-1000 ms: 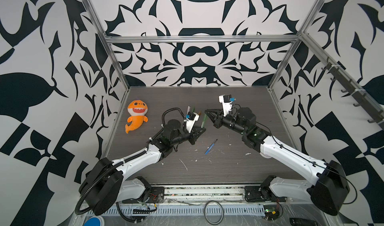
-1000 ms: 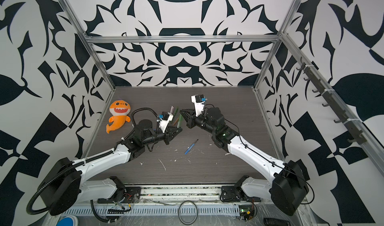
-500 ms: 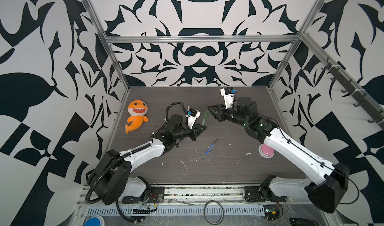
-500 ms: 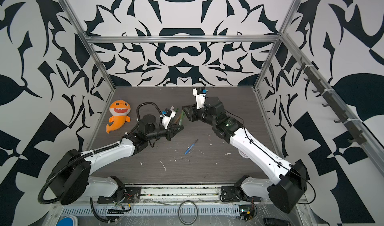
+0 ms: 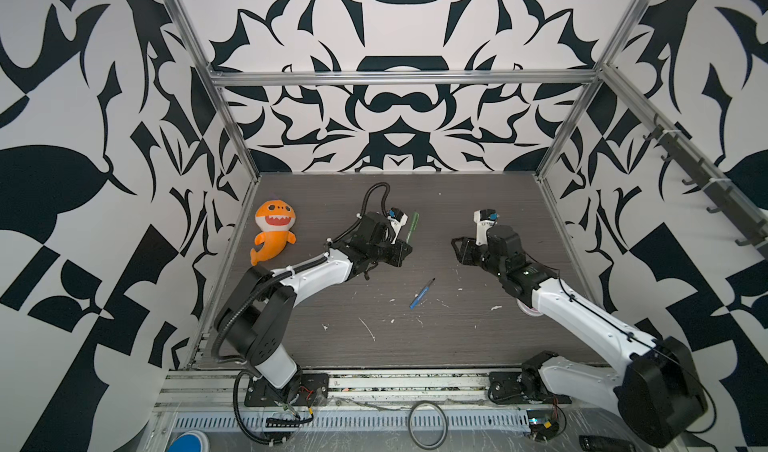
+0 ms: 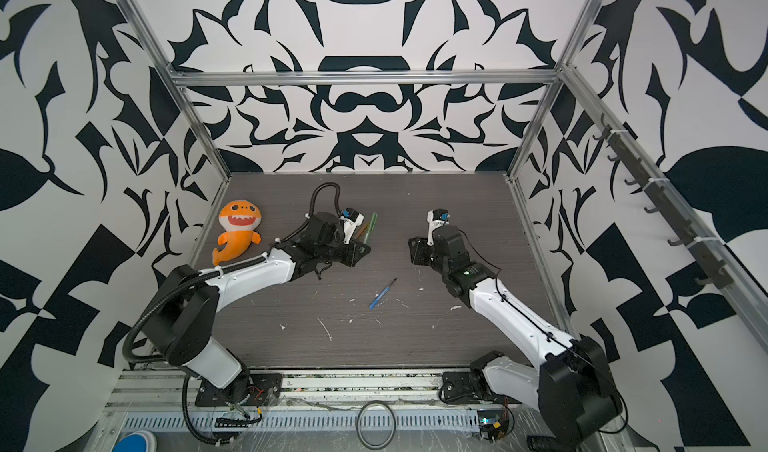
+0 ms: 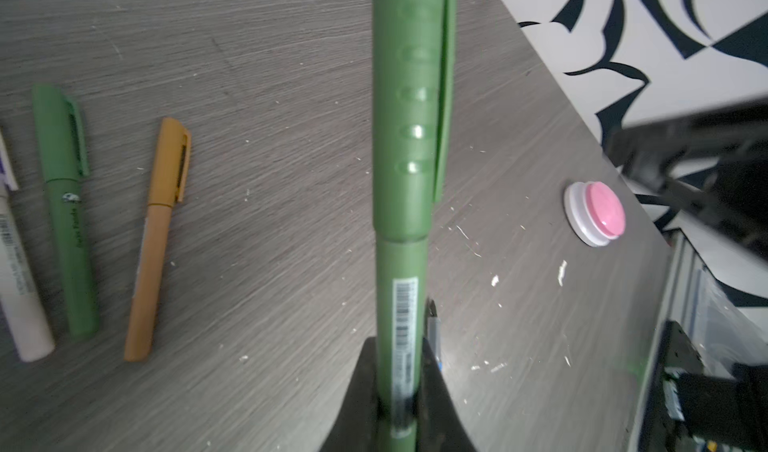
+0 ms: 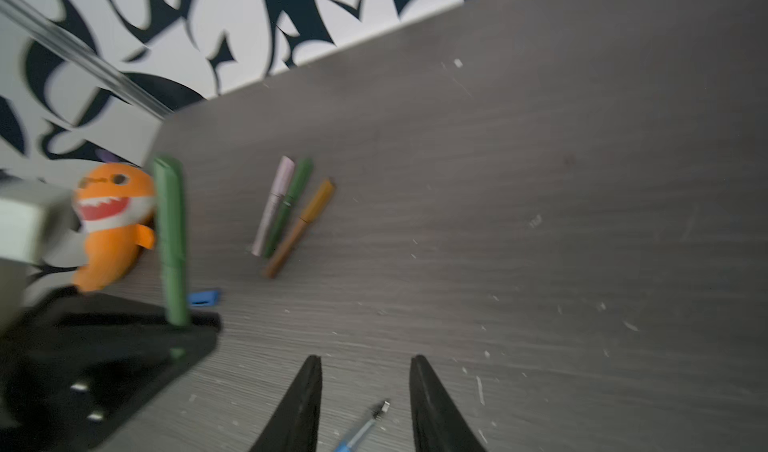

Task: Insert the pens into the pen caps
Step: 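Lay the capped green pen down with the left gripper while the right arm withdraws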

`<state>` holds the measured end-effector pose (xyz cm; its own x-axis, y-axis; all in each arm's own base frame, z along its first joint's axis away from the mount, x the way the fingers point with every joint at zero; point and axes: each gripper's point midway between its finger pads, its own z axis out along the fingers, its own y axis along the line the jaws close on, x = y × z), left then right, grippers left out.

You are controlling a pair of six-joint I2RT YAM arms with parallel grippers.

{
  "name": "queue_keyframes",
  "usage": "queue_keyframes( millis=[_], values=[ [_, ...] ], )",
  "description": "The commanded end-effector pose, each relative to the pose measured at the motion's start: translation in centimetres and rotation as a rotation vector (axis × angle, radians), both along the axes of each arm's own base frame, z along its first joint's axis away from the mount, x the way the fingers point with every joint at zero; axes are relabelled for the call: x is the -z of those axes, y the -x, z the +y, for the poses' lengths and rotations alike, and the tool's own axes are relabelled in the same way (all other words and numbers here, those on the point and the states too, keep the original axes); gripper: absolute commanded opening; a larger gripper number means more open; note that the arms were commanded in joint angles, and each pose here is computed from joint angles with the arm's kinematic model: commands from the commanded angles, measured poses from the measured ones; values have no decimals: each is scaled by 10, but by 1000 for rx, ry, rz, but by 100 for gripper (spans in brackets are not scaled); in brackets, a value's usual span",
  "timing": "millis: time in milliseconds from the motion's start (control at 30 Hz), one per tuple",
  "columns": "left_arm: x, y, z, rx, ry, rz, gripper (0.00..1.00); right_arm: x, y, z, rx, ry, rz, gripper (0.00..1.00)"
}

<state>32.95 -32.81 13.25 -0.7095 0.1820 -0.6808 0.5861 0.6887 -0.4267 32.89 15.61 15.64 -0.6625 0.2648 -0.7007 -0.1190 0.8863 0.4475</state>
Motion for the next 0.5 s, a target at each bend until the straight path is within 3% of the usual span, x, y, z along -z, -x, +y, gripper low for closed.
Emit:
queue_keyframes(
  millis=[0,200,467],
  values=[
    [41,-6,12,-76,-186,125,11,-11,-17,-3,55,-72,-98,38],
    [78,-27,9,-119,-392,195,13,21,-14,-22,157,-62,-110,36],
    [99,-41,2,-113,-486,231,17,30,-6,-37,218,-58,-168,35]
  ],
)
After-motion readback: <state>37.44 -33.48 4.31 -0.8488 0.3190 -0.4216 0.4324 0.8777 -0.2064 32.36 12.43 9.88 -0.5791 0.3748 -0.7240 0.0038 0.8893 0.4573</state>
